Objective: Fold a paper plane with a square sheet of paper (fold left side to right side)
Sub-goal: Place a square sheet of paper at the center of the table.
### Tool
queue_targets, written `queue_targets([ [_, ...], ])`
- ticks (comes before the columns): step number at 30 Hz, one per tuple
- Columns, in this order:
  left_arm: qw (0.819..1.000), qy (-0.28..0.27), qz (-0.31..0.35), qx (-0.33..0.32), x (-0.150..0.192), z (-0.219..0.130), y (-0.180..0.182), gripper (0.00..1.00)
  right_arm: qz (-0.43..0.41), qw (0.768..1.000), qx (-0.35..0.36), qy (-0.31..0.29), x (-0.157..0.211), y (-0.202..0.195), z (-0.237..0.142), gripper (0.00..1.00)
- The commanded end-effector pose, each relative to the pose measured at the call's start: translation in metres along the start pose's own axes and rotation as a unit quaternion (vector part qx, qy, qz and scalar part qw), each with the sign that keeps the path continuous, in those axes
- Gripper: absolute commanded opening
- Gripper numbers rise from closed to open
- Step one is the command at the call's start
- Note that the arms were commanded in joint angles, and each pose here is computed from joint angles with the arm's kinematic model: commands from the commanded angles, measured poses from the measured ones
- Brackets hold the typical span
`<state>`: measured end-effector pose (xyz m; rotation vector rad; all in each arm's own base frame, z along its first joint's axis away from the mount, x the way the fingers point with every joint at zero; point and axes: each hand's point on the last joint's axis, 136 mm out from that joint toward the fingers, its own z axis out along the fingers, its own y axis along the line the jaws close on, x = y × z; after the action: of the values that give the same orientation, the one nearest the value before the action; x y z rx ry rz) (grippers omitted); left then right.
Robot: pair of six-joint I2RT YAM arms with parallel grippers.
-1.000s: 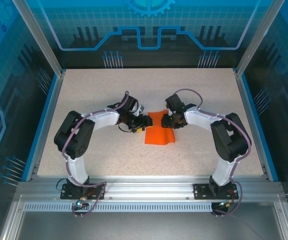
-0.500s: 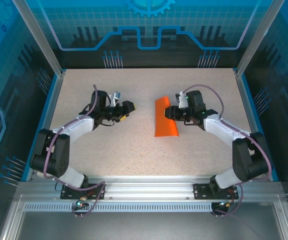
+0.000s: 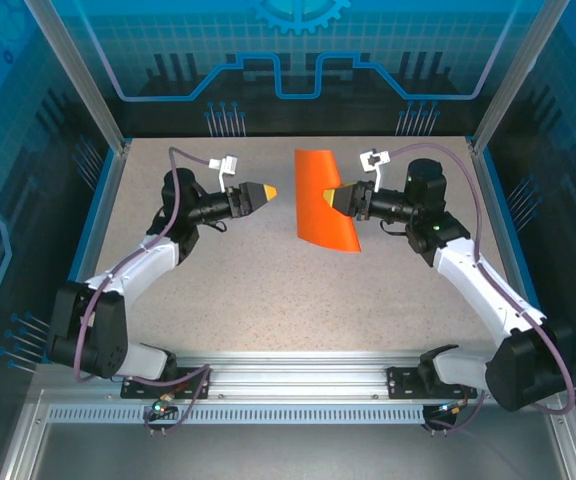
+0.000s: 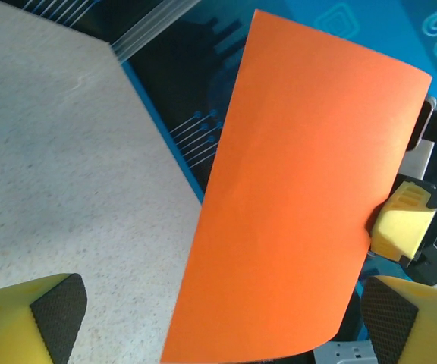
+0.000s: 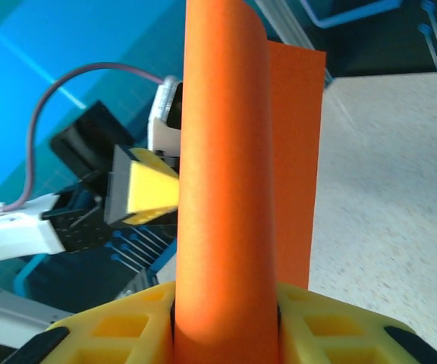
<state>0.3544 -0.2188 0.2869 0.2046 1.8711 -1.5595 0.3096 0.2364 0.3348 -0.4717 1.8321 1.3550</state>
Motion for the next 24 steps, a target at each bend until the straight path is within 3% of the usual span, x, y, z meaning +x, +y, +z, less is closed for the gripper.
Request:
queue_targets([
  [1, 0.996, 0.008, 0.064, 0.059, -0.009, 0.002, -0.046, 0.97, -0.033, 0.997, -0.068, -0.001, -0.014, 0.051, -0.002, 0.33],
  [7, 0.991, 0.024, 0.094, 0.089, -0.004, 0.009, -0.074, 0.97, -0.045, 0.995, -0.086, -0.006, -0.018, 0.070, 0.000, 0.33],
  [11, 0.990, 0.027, 0.102, 0.096, -0.002, 0.010, -0.083, 0.89, -0.038, 0.996, -0.076, -0.007, -0.016, 0.064, 0.001, 0.33],
  [13, 0.989, 0.029, 0.104, 0.097, -0.001, 0.010, -0.086, 0.76, -0.034, 0.997, -0.065, -0.007, -0.015, 0.059, 0.001, 0.33],
  [17, 0.991, 0.033, 0.105, 0.077, 0.004, 0.010, -0.080, 0.34, -0.023, 0.999, -0.032, -0.011, -0.012, 0.042, 0.000, 0.34],
  [18, 0.991, 0.034, 0.104, 0.071, 0.006, 0.010, -0.078, 0.28, -0.021, 0.999, -0.026, -0.011, -0.011, 0.039, -0.001, 0.35],
  [21, 0.994, 0.038, 0.092, 0.049, 0.010, 0.011, -0.066, 0.13, -0.016, 1.000, 0.006, -0.004, -0.004, 0.025, -0.002, 0.40],
  [24, 0.996, 0.047, 0.069, 0.021, 0.016, 0.014, -0.047, 0.10, -0.014, 0.998, 0.055, 0.008, 0.004, 0.007, -0.005, 0.48],
])
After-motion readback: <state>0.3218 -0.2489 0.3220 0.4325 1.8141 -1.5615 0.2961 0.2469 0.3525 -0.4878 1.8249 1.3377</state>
